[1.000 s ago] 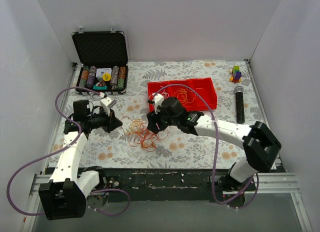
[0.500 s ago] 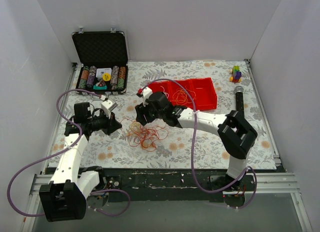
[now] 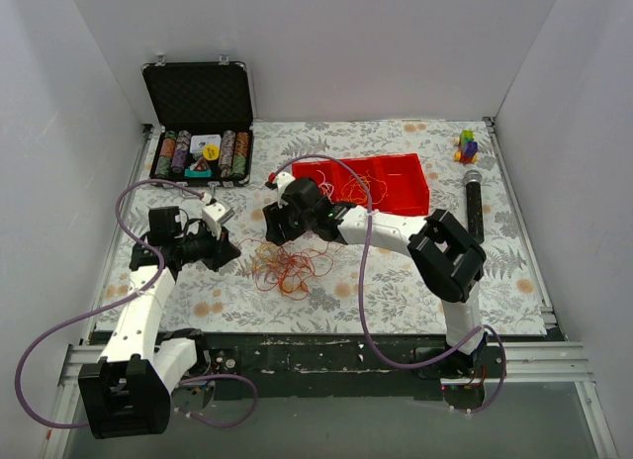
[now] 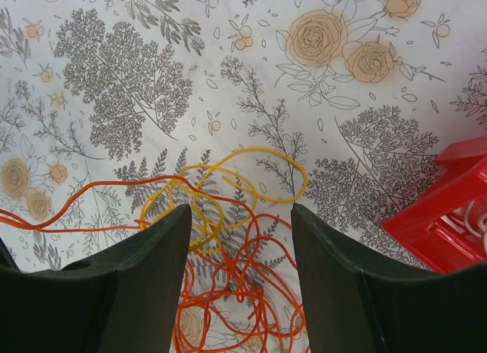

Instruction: Untangle the cables

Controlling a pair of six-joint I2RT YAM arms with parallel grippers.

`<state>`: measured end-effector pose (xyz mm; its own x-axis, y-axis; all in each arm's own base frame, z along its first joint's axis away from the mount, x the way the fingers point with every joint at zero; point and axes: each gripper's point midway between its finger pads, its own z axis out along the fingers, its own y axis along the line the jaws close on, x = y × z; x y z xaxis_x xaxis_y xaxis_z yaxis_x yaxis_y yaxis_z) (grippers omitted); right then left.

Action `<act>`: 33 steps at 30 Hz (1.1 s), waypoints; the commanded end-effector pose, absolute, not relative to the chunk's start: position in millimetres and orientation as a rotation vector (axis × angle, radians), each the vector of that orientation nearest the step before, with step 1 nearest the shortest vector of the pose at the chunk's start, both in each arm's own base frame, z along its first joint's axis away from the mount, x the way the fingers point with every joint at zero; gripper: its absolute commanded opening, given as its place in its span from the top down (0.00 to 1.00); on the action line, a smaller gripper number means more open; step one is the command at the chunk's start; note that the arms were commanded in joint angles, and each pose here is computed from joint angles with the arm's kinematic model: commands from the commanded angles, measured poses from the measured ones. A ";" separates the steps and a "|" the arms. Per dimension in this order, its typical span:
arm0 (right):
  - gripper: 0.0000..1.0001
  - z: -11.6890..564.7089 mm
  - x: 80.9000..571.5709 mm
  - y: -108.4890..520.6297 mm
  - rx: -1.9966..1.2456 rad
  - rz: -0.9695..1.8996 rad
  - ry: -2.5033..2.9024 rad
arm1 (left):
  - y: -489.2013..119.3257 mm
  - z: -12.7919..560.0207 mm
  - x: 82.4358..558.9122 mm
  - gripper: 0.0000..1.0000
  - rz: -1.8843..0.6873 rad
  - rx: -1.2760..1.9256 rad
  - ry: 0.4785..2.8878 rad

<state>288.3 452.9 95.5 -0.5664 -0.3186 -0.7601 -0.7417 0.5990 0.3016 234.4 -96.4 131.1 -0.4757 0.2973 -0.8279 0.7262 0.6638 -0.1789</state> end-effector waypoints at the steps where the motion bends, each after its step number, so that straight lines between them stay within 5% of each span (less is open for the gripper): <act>1: 0.39 114.2 287.1 457.1 -0.809 0.843 2.175 | -94.4 133.6 235.7 1.00 -0.637 0.819 2.030; 8: 0.58 106.2 270.7 464.4 -0.798 0.929 2.233 | -92.8 130.2 236.3 1.00 -0.620 0.823 2.029; 15: 0.99 119.5 273.0 467.5 -0.764 0.932 2.222 | -90.1 126.7 236.8 1.00 -0.592 0.834 2.031; 33: 0.99 303.7 296.5 399.9 -0.622 0.788 1.823 | -65.1 80.0 239.9 1.00 -0.401 0.902 2.093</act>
